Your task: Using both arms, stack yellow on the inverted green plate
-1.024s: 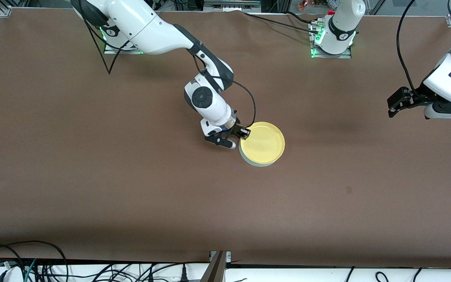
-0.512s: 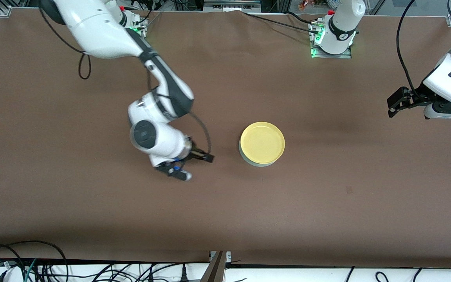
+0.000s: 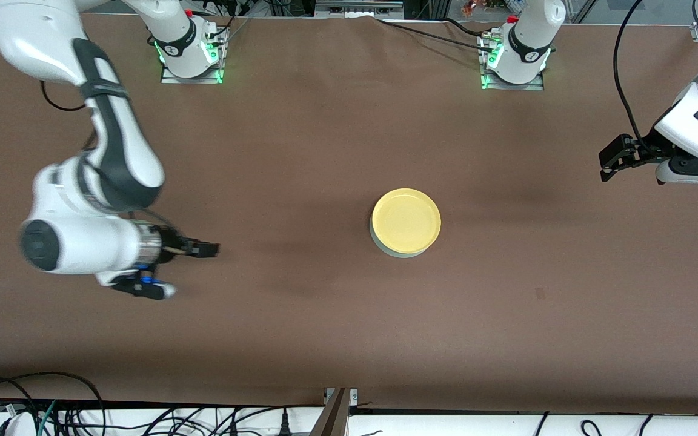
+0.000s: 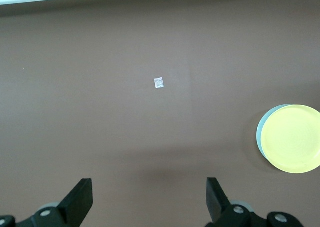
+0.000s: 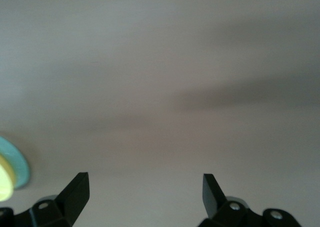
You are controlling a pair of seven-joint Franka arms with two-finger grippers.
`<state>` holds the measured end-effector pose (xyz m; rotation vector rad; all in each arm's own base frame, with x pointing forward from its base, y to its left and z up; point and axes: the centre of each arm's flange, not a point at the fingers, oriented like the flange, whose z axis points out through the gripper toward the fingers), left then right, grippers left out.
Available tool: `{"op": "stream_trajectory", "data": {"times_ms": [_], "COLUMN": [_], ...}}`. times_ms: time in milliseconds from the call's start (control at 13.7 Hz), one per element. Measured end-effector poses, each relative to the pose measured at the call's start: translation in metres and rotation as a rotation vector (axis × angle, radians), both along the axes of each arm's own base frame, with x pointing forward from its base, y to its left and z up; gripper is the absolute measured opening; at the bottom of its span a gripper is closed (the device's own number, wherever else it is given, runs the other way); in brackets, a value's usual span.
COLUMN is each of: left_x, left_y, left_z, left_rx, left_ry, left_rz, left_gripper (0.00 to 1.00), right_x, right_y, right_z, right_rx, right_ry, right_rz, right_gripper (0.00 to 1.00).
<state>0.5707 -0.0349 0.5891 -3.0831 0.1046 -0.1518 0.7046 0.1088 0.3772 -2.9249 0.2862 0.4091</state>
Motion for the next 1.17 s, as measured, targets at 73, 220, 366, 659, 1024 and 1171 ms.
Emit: {"op": "stream_trajectory", "data": {"times_ms": [73,220,366,659,1024,1171], "left_x": [0.000,0.000,0.000,0.000,0.000,0.000], "left_y": [0.000,0.000,0.000,0.000,0.000,0.000], "left_z": [0.000,0.000,0.000,0.000,0.000,0.000], "left_rx": [0.000,0.000,0.000,0.000,0.000,0.000], "left_ry": [0.000,0.000,0.000,0.002,0.003,0.003], "left_rz": [0.000,0.000,0.000,0.000,0.000,0.000], "left_gripper": [1.00,1.00,1.00,1.00,1.00,1.00], "right_x": [-0.001,-0.008,-0.021,-0.067,-0.125,-0.133], "right_y": [-0.035,-0.088,-0.110,-0.125,-0.132,-0.137], "right_z": [0.011,0.037,0.069,0.160,0.208,0.221], "right_rx": [-0.009,-0.054,-0.108,-0.198,-0.212,-0.218], "right_ry": [0.003,-0.003,-0.001,-0.058,-0.048,-0.060], "right_rz": [0.019,0.070,0.101,0.159,0.173,0.163], "right_gripper": [1.00,1.00,1.00,1.00,1.00,1.00]}}
